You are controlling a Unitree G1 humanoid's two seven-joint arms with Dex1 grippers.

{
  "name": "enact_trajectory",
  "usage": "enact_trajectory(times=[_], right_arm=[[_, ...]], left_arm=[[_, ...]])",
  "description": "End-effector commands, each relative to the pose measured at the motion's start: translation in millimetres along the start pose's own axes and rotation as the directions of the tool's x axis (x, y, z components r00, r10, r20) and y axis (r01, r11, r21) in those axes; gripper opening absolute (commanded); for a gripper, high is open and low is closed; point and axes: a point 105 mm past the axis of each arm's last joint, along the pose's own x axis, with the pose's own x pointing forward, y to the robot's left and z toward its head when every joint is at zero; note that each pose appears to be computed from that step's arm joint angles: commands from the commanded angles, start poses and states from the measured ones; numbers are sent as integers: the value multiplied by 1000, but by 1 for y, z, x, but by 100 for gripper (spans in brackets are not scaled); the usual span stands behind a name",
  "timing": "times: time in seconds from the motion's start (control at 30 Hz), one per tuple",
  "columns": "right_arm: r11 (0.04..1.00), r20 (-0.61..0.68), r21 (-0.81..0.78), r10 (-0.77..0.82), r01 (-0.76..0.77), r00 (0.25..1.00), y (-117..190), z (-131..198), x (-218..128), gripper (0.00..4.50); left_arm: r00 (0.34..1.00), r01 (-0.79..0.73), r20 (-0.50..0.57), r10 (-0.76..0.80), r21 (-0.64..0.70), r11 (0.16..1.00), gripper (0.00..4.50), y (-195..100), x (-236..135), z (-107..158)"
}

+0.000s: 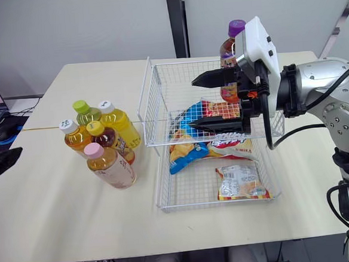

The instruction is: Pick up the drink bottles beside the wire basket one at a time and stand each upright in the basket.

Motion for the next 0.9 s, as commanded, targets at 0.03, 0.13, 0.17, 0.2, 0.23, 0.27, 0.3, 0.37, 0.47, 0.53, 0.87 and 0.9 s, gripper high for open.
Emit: enact_trajectory(times=[0.03, 0.13, 0.17, 0.2, 0.23, 0.27, 0.3, 0.37, 0.47, 0.53, 0.87, 0.9], right_arm=[[1000, 5, 2, 21, -21, 1000, 3, 10, 2, 450], [999, 1, 6, 33, -33, 999, 5, 10, 4, 450], [999, 1, 3, 39, -39, 999, 6, 10, 5, 450], [999, 2, 0, 45, -45, 999, 7, 11, 5, 450], [999, 2, -3, 50, -50, 999, 8, 11, 5, 450], [999, 3, -4, 54, -54, 999, 9, 11, 6, 450], [998, 3, -7, 56, -56, 998, 9, 11, 5, 450], [998, 3, -9, 63, -63, 998, 11, 10, 5, 450], [998, 4, -12, 69, -69, 998, 12, 11, 5, 450], [997, 8, -12, 75, -75, 997, 13, 11, 5, 450], [997, 12, -7, 77, -77, 997, 17, 13, 3, 450], [997, 13, -7, 75, -75, 997, 17, 14, 3, 450]], left_arm=[[999, 16, 38, -18, 36, 999, 446, -10, 15, 6], [999, 6, 47, -8, 41, 999, 446, -11, 27, 6], [999, 10, 44, -12, 40, 999, 446, -13, 33, 4], [999, 2, 35, -4, 47, 999, 446, -14, 39, 2], [999, -1, 41, -1, 50, 999, 446, -15, 44, 2], [999, -10, 51, 7, 56, 998, 446, -14, 48, 3], [997, -21, 70, 17, 61, 998, 446, -14, 53, 6], [995, -33, 98, 25, 77, 996, 446, -14, 63, 10], [991, -48, 126, 39, 65, 997, 446, -14, 76, 11], [992, -46, 119, 38, 71, 996, 446, -15, 86, 7], [994, -30, 104, 19, 102, 994, 446, -18, 100, 0], [995, -25, 102, 15, 104, 994, 446, -19, 101, -1]])
